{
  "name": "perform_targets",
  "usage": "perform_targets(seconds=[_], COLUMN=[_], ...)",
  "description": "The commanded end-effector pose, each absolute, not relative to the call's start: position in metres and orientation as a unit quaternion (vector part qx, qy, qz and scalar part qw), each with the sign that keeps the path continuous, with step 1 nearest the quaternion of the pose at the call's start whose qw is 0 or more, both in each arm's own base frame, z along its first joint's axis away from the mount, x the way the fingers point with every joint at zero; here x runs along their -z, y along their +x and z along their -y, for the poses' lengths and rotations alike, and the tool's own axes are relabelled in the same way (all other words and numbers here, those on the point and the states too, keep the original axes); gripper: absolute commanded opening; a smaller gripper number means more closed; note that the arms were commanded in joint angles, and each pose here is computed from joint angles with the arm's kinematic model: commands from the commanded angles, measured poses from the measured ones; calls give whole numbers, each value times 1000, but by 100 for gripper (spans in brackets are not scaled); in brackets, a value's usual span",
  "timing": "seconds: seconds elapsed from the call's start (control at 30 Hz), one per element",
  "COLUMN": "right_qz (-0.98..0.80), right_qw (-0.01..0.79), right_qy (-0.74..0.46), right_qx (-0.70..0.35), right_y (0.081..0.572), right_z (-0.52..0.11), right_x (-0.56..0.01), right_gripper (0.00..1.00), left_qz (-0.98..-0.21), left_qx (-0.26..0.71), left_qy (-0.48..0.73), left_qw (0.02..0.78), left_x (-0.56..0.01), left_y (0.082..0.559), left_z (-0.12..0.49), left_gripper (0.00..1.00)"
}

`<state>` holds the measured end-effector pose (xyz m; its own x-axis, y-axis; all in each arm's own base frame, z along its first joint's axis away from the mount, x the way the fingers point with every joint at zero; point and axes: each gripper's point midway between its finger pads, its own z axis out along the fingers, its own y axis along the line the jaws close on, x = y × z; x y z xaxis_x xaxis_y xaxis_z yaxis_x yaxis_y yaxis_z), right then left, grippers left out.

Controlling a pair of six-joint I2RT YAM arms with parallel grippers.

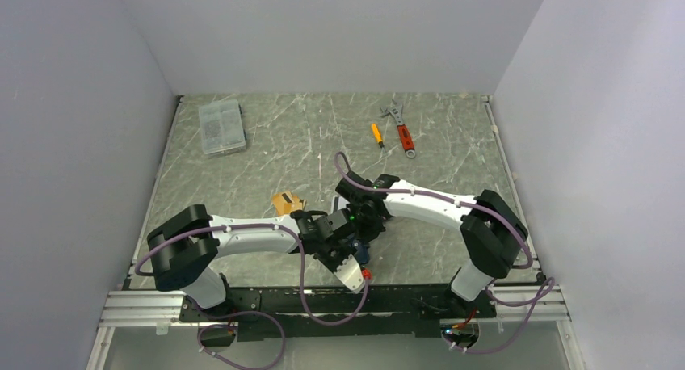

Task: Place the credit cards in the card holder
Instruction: Close the card holder at the center of the board.

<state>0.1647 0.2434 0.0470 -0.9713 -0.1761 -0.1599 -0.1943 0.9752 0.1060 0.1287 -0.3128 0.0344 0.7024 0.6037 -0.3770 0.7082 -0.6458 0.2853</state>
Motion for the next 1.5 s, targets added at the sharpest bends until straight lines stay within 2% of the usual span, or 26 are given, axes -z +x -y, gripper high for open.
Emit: perform_targets(seconds=[0.0,0.53,1.47], right_qz=[-986,-985,-988], right_qw=[83,38,14], right_qy=[-92,-110,-108], right_qx=[-108,-128,-111], right_y=[166,160,163], right_z=[-257,-263,-256], right_x=[-58,-32,-7], right_gripper=[0,0,0], left_qz=[-348,-346,-347], left_qx=[118,114,119], left_qy=[902,905,905], left_qw=[226,217,213], left_x=[-45,-39,-39], left_y=[134,135,130], left_z=[326,323,318], left_gripper=[7,7,6])
